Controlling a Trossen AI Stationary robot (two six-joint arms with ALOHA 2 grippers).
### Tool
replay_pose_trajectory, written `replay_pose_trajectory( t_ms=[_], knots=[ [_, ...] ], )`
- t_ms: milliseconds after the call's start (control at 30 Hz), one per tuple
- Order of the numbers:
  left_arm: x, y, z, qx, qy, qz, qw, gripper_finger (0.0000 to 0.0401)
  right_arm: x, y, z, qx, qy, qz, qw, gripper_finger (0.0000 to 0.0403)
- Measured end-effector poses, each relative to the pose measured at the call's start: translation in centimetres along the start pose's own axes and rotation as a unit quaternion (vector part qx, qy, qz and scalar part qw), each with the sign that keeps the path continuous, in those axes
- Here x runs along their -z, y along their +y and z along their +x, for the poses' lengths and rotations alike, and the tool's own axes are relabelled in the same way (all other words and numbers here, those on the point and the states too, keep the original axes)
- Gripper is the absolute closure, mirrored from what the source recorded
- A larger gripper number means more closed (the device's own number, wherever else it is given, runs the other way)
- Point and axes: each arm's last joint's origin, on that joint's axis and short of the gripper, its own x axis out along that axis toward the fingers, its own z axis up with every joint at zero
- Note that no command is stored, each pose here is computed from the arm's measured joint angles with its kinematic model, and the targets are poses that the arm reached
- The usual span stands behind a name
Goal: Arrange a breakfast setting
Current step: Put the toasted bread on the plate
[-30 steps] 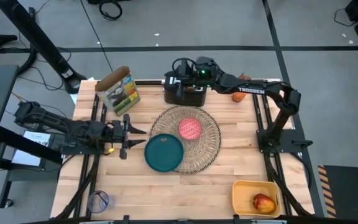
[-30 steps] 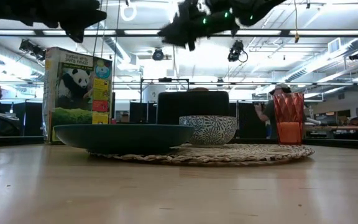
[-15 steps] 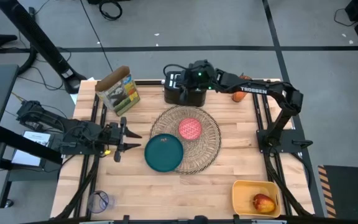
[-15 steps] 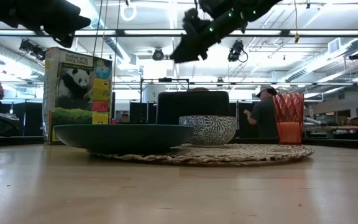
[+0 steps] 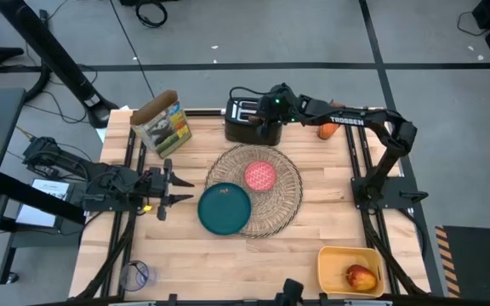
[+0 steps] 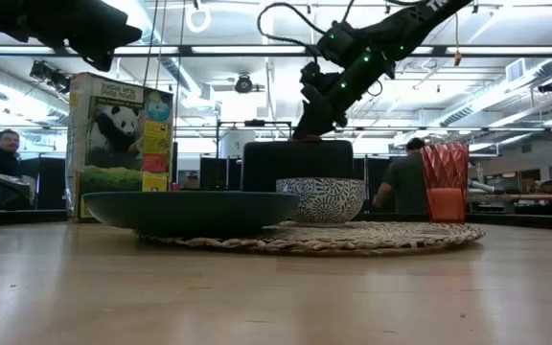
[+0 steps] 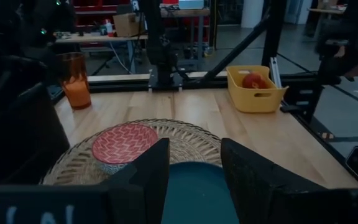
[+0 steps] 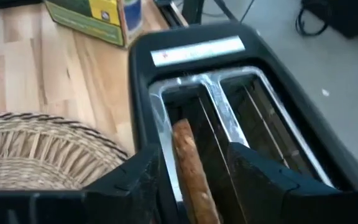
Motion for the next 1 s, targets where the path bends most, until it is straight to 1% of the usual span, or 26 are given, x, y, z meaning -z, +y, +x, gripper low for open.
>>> replay_pose_trajectory(
  t_ms=[133,267,367,433,467,567,667,733,900,1000],
  knots=[
    [0.0,0.0,0.0,0.000,0.000,-0.002,1.000,0.0248,0.2,-0.4,0.0,-0.017,0.006,0.007,1.000,0.0256],
    [0.0,0.0,0.0,0.000,-0.001,-0.003,1.000,0.0248,0.3,-0.4,0.0,-0.012,0.014,-0.004,1.000,0.0305],
    [-0.3,0.1,-0.1,-0.001,-0.012,-0.006,1.000,0.0248,0.5,-0.5,0.0,-0.009,0.022,-0.004,1.000,0.0349],
    [-0.5,0.1,-0.2,-0.001,-0.017,0.001,1.000,0.0248,0.6,-0.7,0.0,-0.008,0.027,-0.003,1.000,0.0379],
    [-0.7,0.1,-0.3,-0.001,-0.019,0.005,1.000,0.0248,0.7,-0.8,-0.1,-0.007,0.029,-0.004,1.000,0.0387],
    [-1.3,0.1,-0.3,-0.001,-0.021,0.019,1.000,0.0248,0.7,-0.8,-0.1,0.000,0.030,-0.008,1.000,0.0385],
    [-2.1,0.1,-0.4,-0.001,-0.030,0.029,0.999,0.0248,0.2,-0.6,-0.9,0.006,0.019,-0.014,1.000,0.0384],
    [-2.2,0.1,-0.5,-0.002,-0.032,0.034,0.999,0.0248,-0.4,-0.4,-2.3,0.011,0.005,-0.022,1.000,0.0390],
    [-2.1,0.1,-0.5,-0.002,-0.028,0.056,0.998,0.0248,-2.3,0.2,-6.1,0.032,-0.052,-0.052,0.997,0.0390],
    [-2.2,0.2,-0.5,-0.009,-0.030,0.060,0.998,0.0248,-3.2,0.8,-8.0,0.034,-0.088,-0.070,0.993,0.0390]
  ],
)
